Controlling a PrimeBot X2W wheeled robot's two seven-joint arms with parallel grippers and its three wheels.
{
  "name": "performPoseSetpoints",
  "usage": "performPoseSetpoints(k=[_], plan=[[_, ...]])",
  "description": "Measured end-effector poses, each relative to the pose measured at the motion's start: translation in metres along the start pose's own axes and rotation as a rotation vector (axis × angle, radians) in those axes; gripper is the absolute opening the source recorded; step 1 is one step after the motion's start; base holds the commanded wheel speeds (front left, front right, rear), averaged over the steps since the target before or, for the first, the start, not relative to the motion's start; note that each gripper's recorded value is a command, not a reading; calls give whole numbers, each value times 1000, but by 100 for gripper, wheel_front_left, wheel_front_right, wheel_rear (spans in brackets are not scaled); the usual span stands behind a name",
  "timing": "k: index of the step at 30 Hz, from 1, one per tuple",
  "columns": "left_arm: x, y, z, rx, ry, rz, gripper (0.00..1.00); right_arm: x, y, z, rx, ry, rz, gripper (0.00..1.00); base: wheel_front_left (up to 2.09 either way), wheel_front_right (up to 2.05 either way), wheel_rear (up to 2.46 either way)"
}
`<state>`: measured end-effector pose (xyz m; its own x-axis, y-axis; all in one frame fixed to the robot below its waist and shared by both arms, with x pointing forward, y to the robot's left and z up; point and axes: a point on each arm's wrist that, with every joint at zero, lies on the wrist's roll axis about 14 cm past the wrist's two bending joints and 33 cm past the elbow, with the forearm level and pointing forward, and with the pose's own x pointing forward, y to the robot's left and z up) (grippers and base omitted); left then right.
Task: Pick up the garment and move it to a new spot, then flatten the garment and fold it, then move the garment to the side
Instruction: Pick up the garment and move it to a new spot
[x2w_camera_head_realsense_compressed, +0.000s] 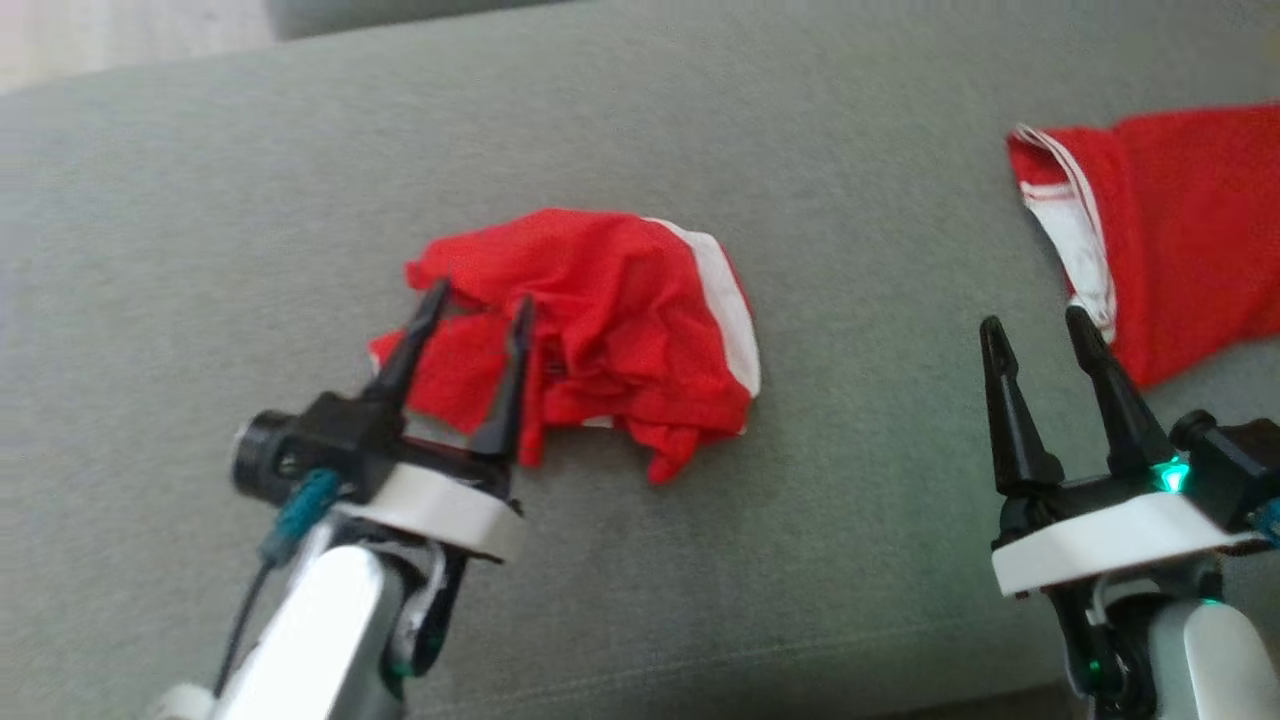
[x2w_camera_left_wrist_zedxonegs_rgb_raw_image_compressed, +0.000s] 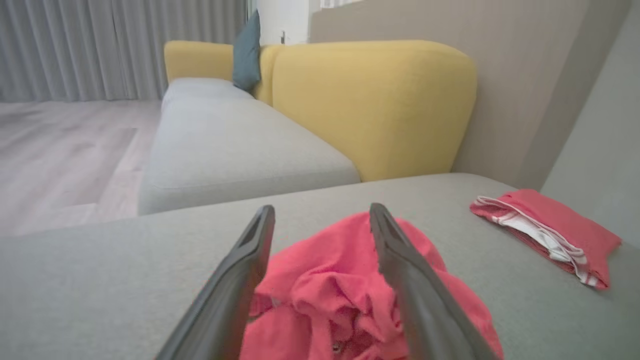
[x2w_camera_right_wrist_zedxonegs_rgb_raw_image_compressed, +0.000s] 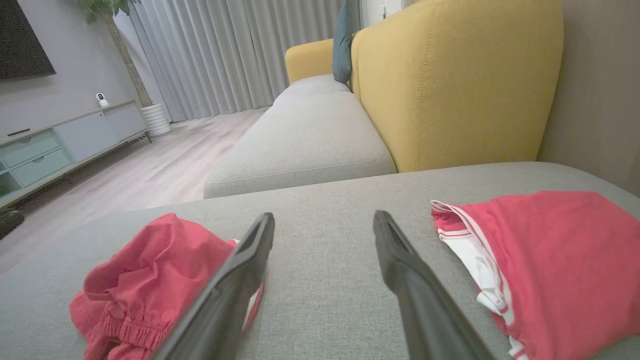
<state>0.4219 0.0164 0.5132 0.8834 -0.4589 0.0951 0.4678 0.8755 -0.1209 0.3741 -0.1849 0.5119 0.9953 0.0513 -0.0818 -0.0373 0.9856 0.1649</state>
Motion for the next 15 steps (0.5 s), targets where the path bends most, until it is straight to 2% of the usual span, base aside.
performPoseSetpoints(k=[4,8,15], plan=[[-21,34,22,45,-57,136,100,1,11,7,-12,-14,34,100,0,0,0],[-51,61,24,75,-49,246,100,-1,22,13,-31,-23,68,100,0,0,0],[-88,77,22,102,-20,322,100,-18,29,11,-49,-6,84,100,0,0,0]])
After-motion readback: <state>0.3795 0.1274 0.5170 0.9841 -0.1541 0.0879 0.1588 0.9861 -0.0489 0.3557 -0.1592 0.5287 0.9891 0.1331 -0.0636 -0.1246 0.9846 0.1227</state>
